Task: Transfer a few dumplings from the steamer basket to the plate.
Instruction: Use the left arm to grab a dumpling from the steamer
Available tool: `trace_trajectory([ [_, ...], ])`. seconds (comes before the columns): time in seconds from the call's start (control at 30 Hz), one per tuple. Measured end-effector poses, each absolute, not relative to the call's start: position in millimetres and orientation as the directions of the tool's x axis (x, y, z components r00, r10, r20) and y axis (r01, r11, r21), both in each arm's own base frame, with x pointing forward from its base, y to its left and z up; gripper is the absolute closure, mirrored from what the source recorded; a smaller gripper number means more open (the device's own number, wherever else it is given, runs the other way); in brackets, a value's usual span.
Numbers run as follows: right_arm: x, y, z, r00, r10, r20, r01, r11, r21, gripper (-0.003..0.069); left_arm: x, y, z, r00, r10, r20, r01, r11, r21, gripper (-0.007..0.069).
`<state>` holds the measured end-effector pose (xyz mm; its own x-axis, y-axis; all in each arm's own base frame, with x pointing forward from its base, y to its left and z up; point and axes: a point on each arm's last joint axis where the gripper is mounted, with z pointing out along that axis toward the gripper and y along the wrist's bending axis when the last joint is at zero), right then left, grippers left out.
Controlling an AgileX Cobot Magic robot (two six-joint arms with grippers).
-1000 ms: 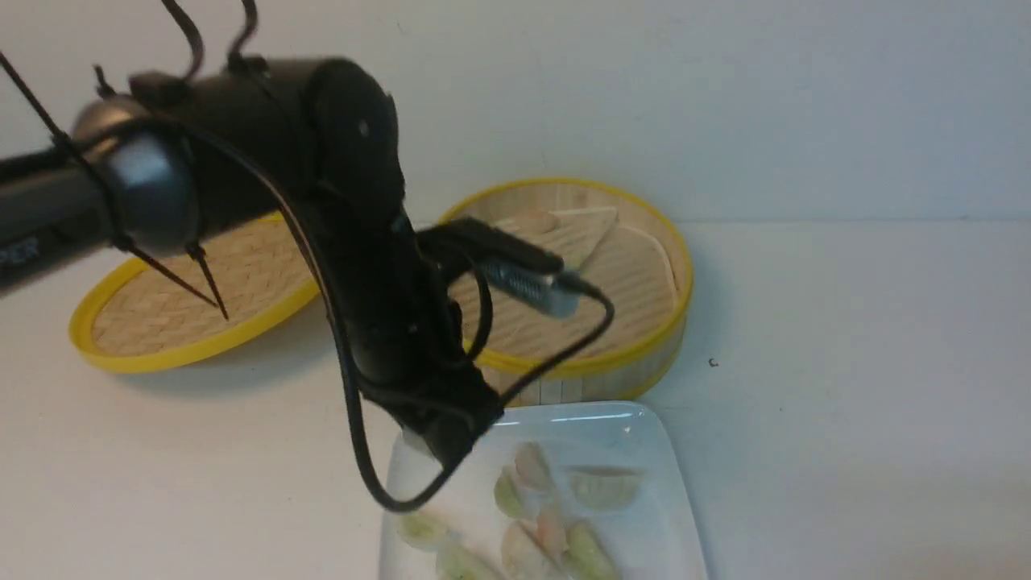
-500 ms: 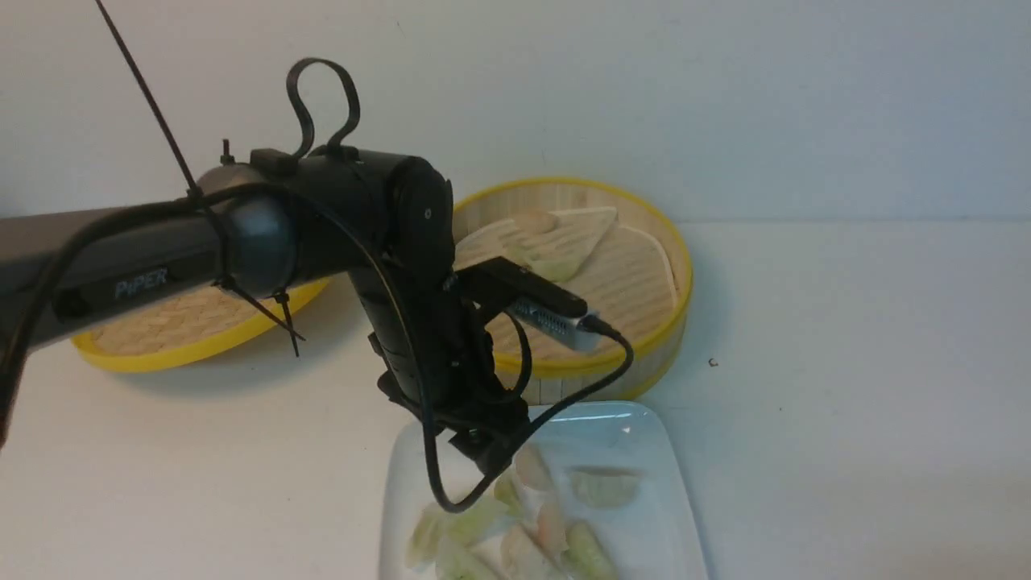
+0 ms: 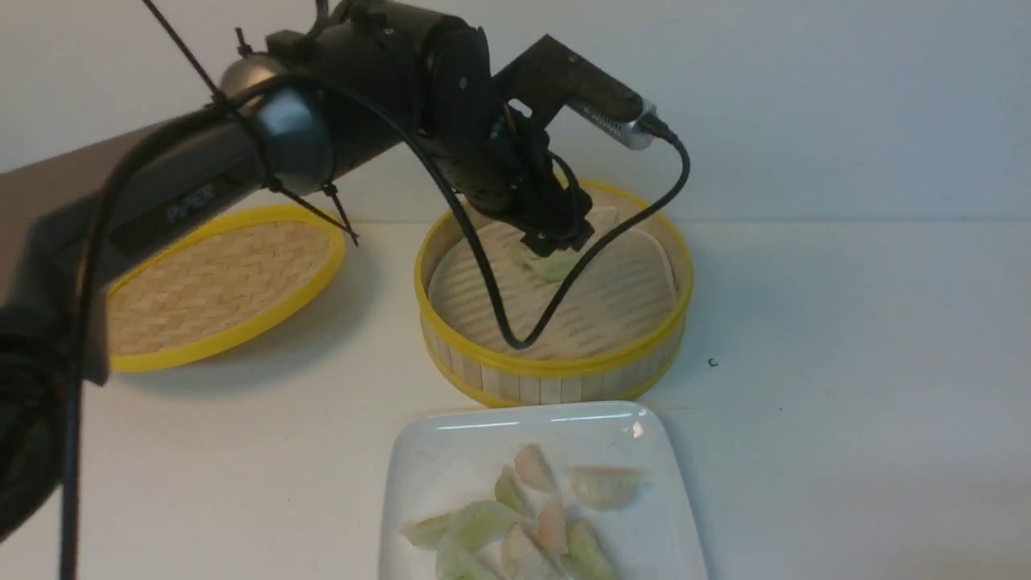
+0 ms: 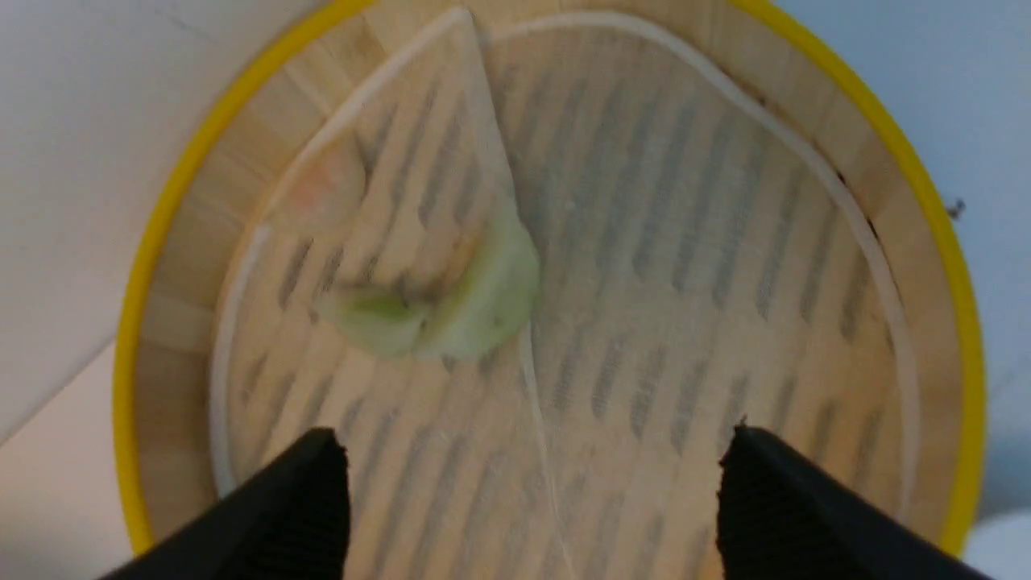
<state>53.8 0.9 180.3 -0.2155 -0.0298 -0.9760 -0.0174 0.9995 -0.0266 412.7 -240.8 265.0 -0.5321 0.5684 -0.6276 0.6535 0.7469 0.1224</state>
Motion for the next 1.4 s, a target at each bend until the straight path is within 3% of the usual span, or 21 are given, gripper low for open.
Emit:
trace_trajectory([
  [0.33,53.8,0.9,180.3,-0.216,-0.028,-0.976,-0.017,1.0,-0.025,0.0673,457.5,-266.5,192.2,-0.58,0.557,-0.595,0.638,0.764,0.093,0.0075],
  [0.7,53.8,0.9,180.3,-0.216,-0.027,-0.976,-0.017,1.0,-0.023,0.0673,469.7,-269.0,161.3,-0.555,0.599,-0.577,0.646,0.748,0.155,0.0075],
  [0.93,53.8,0.9,180.3,-0.216,-0.027,-0.976,-0.017,1.0,-0.023,0.0673,472.6,-268.9,160.4,-0.534,0.609,-0.586,0.644,0.742,0.184,0.0078],
  [1.1,53.8,0.9,180.3,-0.216,-0.027,-0.976,-0.017,1.0,-0.023,0.0673,472.0,-268.4,158.8,-0.553,0.599,-0.58,0.636,0.753,0.171,0.0197],
  [1.2,53.8,0.9,180.3,-0.216,-0.027,-0.976,-0.017,1.0,-0.023,0.0673,470.0,-266.7,157.8,-0.572,0.61,-0.548,0.639,0.751,0.169,0.0397],
  [1.4,53.8,0.9,180.3,-0.216,-0.027,-0.976,-0.017,1.0,-0.023,0.0673,467.3,-262.8,168.3,-0.609,0.641,-0.468,0.647,0.743,0.175,0.0407],
])
